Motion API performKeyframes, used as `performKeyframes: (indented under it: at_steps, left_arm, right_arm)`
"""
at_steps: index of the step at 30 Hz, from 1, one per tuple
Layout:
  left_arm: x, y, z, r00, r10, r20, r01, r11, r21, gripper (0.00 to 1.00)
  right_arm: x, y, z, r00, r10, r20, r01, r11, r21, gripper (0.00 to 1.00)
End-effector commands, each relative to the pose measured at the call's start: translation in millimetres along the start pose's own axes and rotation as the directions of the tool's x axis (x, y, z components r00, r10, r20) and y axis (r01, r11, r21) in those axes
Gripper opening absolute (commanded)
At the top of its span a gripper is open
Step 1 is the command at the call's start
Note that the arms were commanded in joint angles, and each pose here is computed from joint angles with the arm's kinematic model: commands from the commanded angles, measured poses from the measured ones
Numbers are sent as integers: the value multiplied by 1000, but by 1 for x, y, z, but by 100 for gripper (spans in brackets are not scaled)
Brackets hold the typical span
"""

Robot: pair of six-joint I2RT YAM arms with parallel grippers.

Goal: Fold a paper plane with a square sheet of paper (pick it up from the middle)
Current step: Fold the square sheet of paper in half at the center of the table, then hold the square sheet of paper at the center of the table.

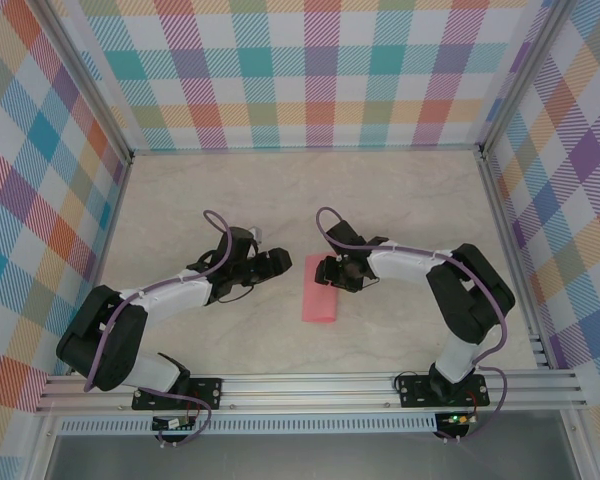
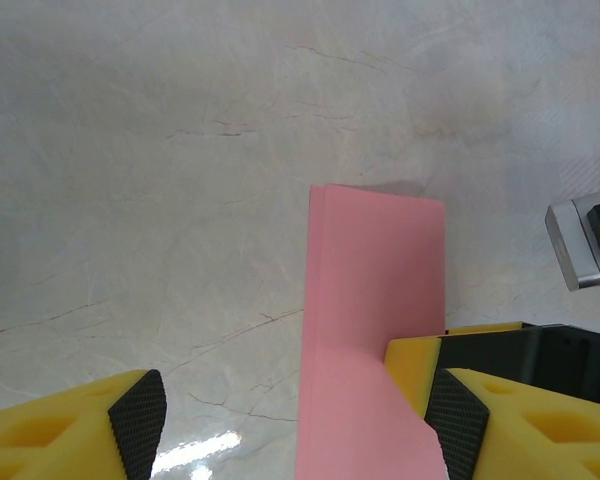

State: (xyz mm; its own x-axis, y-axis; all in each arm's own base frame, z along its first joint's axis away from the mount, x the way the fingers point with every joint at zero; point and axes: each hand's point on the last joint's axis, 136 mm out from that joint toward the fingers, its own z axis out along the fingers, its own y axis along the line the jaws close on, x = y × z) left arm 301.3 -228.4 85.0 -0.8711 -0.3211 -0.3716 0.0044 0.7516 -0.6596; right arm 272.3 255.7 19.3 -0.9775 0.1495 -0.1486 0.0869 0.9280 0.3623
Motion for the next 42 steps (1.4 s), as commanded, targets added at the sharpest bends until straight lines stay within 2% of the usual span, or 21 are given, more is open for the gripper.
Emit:
performKeyframes:
  at_steps: [1, 13, 42]
  left_arm:
    - [4, -9, 4, 1000, 8, -5, -8, 999, 44, 72]
    - [13, -8, 20, 998, -11, -59, 15, 998, 63, 58]
    - [33, -18, 51, 980, -3, -200, 22, 995, 93, 32]
  right_arm:
    - [23, -36, 24, 995, 25, -95, -13, 992, 128, 57]
    - [29, -43, 40, 991, -17, -130, 39, 986, 163, 60]
    - [43, -52, 63, 978, -17, -210, 62, 976, 211, 62]
